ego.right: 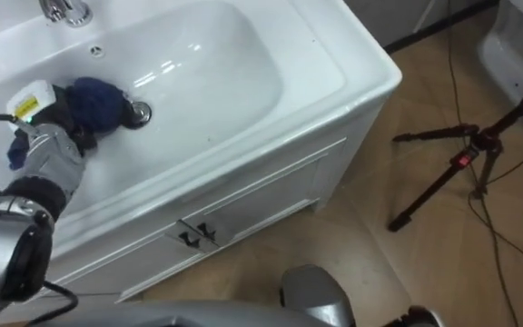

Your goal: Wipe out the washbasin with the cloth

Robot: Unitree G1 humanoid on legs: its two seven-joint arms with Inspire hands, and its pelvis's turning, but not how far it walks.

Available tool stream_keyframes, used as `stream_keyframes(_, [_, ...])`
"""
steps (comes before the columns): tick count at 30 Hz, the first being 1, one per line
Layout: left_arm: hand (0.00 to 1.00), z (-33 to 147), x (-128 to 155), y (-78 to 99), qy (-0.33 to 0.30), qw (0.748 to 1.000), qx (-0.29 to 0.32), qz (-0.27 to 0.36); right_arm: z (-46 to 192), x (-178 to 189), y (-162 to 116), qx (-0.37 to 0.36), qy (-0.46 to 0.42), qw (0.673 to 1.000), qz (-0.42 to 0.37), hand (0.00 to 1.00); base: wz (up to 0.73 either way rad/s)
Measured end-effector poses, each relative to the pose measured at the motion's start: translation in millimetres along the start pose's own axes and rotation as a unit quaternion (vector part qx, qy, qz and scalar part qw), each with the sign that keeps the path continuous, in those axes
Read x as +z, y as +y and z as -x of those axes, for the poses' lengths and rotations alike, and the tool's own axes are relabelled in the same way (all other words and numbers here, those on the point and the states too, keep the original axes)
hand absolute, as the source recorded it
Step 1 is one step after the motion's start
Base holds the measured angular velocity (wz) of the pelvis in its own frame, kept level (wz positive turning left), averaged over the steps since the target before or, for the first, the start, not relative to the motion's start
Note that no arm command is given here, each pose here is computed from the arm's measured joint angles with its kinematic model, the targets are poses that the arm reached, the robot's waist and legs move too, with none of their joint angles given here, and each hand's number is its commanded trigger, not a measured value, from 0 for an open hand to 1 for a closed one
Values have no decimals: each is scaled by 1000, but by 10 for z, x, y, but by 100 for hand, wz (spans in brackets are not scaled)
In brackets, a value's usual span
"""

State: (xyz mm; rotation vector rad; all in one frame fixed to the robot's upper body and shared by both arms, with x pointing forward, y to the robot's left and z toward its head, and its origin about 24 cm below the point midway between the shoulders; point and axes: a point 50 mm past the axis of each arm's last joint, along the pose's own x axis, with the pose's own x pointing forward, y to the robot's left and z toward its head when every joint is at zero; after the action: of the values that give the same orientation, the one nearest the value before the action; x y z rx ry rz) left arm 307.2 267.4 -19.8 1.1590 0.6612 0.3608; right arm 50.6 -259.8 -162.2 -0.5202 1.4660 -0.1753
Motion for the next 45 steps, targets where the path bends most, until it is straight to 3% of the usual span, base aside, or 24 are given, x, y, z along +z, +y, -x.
stream_keyframes(9, [100, -75, 109, 202, 11, 998, 40, 53, 6, 177, 16, -3, -19, 999, 26, 0, 4])
stream_keyframes(17, [100, -73, 190, 242, -3, 996, 58, 66, 14, 285, 18, 5, -31, 999, 26, 0, 2])
stream_keyframes(24, [100, -1, 462, 188, -49, 995, 55, 61, 22, 422, -16, 0, -51, 998, 33, 0, -2])
stream_keyframes(34, [100, 139, 1113, 347, -167, 981, 78, 58, 26, 480, -23, 8, -64, 997, 44, 0, -2])
stream_keyframes(45, [100, 159, 1183, 373, -191, 977, 85, 47, 26, 495, -40, 5, -72, 996, 54, 0, -1])
